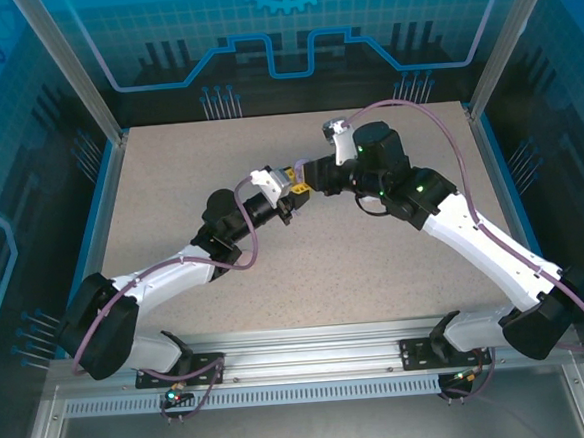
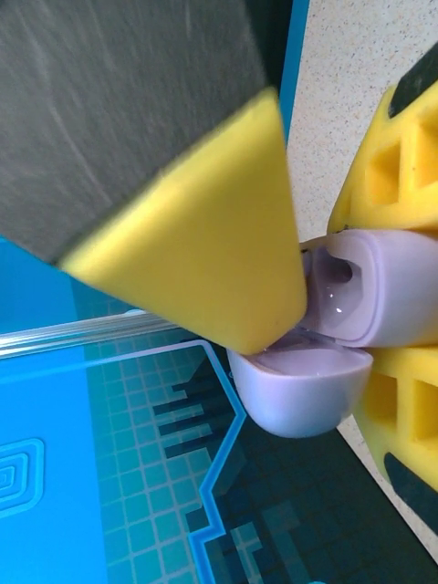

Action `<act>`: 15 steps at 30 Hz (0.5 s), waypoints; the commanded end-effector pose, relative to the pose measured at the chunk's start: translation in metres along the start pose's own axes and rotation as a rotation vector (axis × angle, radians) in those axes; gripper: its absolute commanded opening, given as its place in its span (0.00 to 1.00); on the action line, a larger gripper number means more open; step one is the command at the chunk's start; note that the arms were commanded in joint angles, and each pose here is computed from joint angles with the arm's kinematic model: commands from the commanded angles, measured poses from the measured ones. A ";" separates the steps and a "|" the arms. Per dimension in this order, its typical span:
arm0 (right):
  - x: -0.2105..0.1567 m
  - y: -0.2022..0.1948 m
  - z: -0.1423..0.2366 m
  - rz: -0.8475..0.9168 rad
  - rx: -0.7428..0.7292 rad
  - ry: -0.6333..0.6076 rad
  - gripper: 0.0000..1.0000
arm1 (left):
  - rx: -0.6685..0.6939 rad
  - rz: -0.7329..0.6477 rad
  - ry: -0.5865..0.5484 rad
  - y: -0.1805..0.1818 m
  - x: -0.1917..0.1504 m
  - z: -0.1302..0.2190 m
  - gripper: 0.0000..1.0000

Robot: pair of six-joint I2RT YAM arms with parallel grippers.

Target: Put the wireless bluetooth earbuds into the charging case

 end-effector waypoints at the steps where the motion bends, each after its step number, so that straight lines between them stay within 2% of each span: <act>1: 0.010 0.008 0.012 -0.015 0.008 -0.006 0.46 | 0.023 -0.051 -0.108 0.003 0.029 -0.001 0.00; 4: 0.030 0.014 0.027 -0.038 0.047 -0.054 0.57 | 0.034 -0.048 -0.107 0.004 0.027 0.000 0.00; 9: 0.052 0.010 0.063 -0.110 0.072 -0.140 0.68 | 0.066 -0.045 -0.112 0.007 0.024 0.002 0.00; 12: 0.052 -0.006 0.078 -0.165 0.006 -0.161 0.71 | 0.092 -0.045 -0.105 0.009 0.022 0.004 0.00; 15: 0.041 -0.032 0.077 -0.223 -0.103 -0.136 0.74 | 0.126 -0.043 -0.106 0.015 0.021 0.006 0.00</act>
Point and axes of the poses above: each hand's point on the last joint's axis, 136 mm out from that joint toward the fingers, its own z axis back along the fingers, its own y axis along the line the jaws close on, x = y × z, the point moved 6 cm from there along z, back along the fingers, and after that the axes turned 1 degree about z, right-handed, at the moved point
